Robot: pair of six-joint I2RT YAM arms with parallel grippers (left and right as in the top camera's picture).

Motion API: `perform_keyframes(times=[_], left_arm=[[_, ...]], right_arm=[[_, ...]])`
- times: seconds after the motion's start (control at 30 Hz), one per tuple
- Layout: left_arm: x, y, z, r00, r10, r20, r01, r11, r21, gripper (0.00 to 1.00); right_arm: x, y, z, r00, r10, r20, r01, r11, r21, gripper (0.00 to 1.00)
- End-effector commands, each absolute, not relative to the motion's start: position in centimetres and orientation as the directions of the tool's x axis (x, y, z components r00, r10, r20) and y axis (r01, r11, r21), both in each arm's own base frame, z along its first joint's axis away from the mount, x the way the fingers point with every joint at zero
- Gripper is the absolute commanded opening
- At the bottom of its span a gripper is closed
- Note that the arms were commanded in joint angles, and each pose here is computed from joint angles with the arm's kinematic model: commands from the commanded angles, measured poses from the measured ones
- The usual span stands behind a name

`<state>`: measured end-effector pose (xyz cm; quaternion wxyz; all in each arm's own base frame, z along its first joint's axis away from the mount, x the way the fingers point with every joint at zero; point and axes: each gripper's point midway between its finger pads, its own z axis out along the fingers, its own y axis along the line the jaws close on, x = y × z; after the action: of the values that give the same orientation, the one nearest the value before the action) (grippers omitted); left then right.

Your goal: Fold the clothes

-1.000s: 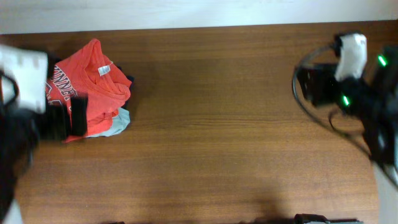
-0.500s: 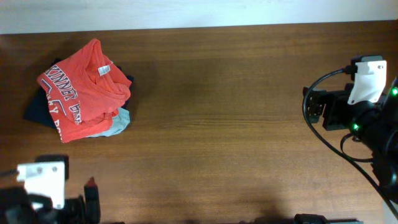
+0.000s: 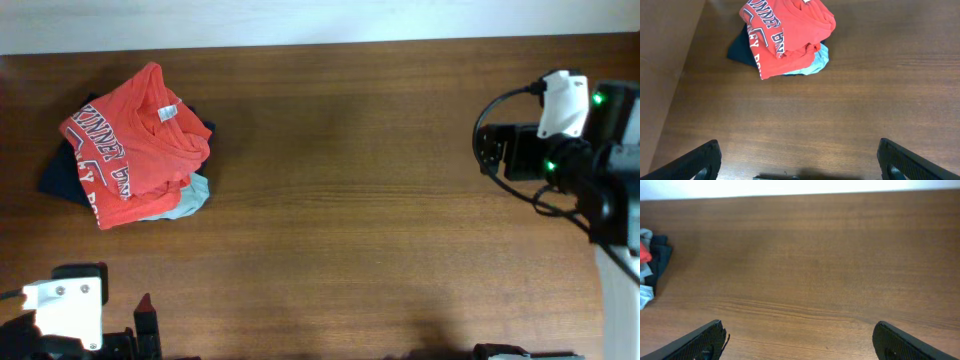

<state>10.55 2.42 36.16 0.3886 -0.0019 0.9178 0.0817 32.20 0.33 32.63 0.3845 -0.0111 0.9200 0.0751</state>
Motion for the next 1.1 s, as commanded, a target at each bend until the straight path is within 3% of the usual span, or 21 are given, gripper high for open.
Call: perform_keyframes(times=[0.0, 0.1, 0.23, 0.53, 0.87, 0.9, 1.07], left_arm=[[10.5, 2.6, 36.0, -0.701, 0.054, -0.711, -0.078, 0.985, 0.152, 0.99], [10.5, 2.6, 36.0, -0.701, 0.054, -0.711, -0.078, 0.985, 0.152, 0.99], [10.5, 2.6, 36.0, -0.701, 0.054, -0.711, -0.078, 0.985, 0.152, 0.99], [10.5, 2.6, 36.0, -0.701, 0.054, -0.711, -0.078, 0.985, 0.152, 0.99], [10.5, 2.6, 36.0, -0.701, 0.054, -0.711, -0.078, 0.985, 0.152, 0.99], [10.5, 2.6, 36.0, -0.701, 0.054, -0.711, -0.078, 0.985, 0.152, 0.99], [10.5, 2.6, 36.0, -0.701, 0.054, -0.711, -0.078, 0.985, 0.152, 0.99]], right_arm=[[33.3, 0.0, 30.9, -0.742, 0.03, -0.67, -0.068, 0.99, 0.12, 0.99], [30.2, -2.3, 27.4, -0.872, -0.026, -0.489, -0.026, 1.0, -0.006, 0.99], [27.4, -4.4, 24.9, -0.95, -0.018, -0.311, 0.018, 0.994, -0.111, 0.99], [27.0, -4.9, 23.7, -0.971, -0.013, -0.239, 0.019, 0.991, -0.131, 0.98], [31.2, -4.6, 26.5, -0.877, 0.078, -0.474, 0.122, 0.99, -0.064, 0.99], [31.9, -4.6, 28.7, -0.819, 0.077, -0.569, 0.127, 0.991, -0.049, 0.98], [30.6, -3.6, 36.4, -0.587, 0.048, -0.808, 0.103, 0.995, -0.015, 0.98]])
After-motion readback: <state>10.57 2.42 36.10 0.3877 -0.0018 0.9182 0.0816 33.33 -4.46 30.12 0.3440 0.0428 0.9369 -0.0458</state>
